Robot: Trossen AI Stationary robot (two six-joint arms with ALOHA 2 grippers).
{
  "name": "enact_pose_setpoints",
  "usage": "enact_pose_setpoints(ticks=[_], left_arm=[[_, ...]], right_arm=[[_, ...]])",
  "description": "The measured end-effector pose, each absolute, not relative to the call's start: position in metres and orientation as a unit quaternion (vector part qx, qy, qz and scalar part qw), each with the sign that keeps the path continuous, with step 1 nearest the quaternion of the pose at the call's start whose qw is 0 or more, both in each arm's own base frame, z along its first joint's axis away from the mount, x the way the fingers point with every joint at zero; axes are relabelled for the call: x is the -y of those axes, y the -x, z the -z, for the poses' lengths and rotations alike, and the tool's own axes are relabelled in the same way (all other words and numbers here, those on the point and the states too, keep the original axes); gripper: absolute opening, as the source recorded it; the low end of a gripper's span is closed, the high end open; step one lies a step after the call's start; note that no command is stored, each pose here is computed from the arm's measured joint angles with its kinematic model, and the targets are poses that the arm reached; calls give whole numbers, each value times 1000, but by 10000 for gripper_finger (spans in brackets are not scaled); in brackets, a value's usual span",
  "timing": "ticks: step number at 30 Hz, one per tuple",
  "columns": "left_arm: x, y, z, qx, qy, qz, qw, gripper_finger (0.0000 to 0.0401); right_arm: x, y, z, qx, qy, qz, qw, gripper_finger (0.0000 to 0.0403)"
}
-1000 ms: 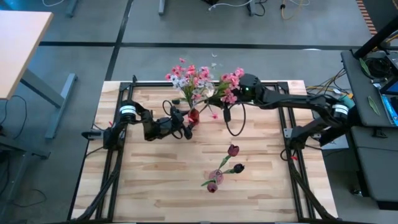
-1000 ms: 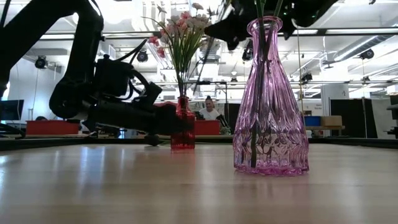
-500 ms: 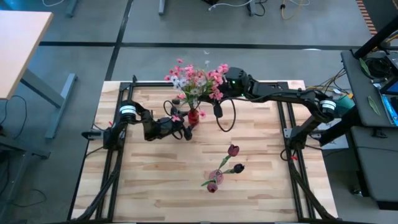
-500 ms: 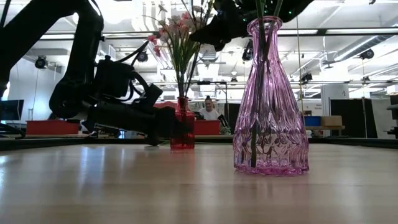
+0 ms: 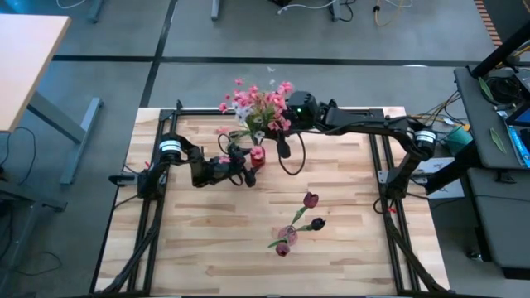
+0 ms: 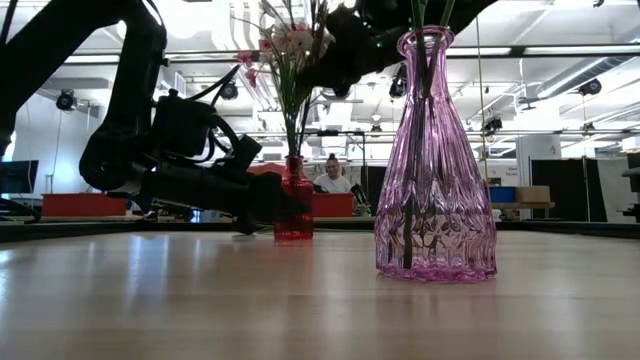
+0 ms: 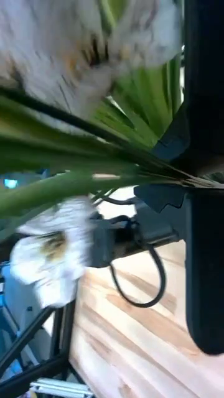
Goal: Sort flowers into vase by color
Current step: Put the pink flowers into the red vase
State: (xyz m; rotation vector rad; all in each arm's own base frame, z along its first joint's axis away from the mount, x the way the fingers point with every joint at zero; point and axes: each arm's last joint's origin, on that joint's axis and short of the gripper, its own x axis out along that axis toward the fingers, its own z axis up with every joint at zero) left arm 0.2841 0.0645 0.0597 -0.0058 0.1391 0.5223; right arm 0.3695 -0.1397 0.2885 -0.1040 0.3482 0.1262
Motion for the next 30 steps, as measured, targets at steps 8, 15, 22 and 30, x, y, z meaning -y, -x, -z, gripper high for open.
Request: enact_pose_setpoints(ticks=[8, 15, 22, 30], left_arm=[[-64, -285, -60, -68, 3, -256, 964, 310], [-64, -285, -60, -67, 5, -256, 964, 310], [-64, -285, -60, -66, 8, -256, 964, 310], [-64, -284, -60, -66, 10, -257, 964, 310]], right_arm=[[140, -373, -284, -175, 54, -62, 981, 9], [136, -377, -282, -166, 54, -68, 982, 9], [135, -385, -269, -178, 42, -72, 981, 9], [134, -379, -278, -180, 44, -57, 981, 10]])
